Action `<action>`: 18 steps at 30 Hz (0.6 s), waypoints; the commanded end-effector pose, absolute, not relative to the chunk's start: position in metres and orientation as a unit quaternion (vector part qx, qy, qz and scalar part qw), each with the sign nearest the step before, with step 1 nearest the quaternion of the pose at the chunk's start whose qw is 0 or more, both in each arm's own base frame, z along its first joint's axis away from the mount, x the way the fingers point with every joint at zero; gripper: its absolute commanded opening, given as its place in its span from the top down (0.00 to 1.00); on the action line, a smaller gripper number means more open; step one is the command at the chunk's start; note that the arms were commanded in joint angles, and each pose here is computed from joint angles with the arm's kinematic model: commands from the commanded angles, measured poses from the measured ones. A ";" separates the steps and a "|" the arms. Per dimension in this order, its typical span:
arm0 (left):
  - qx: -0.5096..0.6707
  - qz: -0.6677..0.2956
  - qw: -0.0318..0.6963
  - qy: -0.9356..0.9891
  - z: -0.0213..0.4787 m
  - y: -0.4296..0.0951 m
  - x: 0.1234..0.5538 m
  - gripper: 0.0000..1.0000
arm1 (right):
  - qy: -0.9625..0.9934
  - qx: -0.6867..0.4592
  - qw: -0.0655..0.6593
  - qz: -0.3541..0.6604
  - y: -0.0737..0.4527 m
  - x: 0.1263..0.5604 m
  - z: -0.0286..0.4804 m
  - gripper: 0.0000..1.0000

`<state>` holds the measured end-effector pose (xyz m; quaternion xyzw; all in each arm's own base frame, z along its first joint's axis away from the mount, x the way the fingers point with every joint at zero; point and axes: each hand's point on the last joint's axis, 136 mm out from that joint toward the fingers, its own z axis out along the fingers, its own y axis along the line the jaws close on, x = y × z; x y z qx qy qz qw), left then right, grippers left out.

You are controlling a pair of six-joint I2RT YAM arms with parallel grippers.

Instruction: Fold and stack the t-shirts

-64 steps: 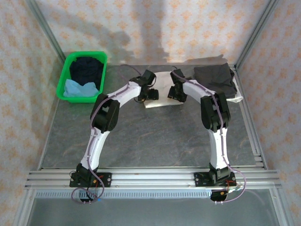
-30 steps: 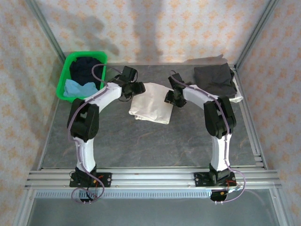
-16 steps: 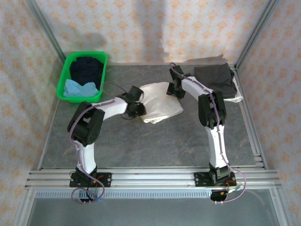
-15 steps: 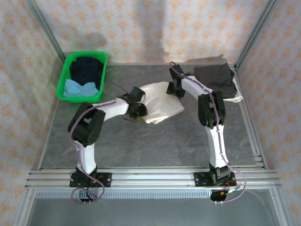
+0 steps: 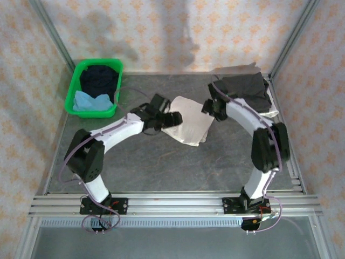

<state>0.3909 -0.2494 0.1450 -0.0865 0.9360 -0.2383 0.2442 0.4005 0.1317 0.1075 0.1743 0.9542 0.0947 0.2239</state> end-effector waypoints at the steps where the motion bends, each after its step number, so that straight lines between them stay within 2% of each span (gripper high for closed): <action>1: -0.068 -0.162 0.270 0.947 0.148 -0.218 0.431 0.19 | 0.932 0.210 0.226 0.189 0.179 0.383 0.091 0.38; 5: -0.024 -0.151 0.239 0.959 0.113 -0.240 0.485 0.21 | 0.933 0.221 0.211 0.192 0.193 0.364 0.069 0.39; 9: -0.005 -0.155 0.202 0.967 0.073 -0.261 0.506 0.22 | 0.938 0.235 0.210 0.146 0.176 0.363 0.050 0.43; 14: 0.008 -0.152 0.174 0.973 0.039 -0.261 0.492 0.23 | 0.947 0.238 0.180 0.121 0.165 0.377 0.026 0.57; 18: 0.009 -0.132 0.159 0.978 0.025 -0.248 0.467 0.27 | 0.953 0.232 0.168 0.099 0.151 0.396 0.018 0.58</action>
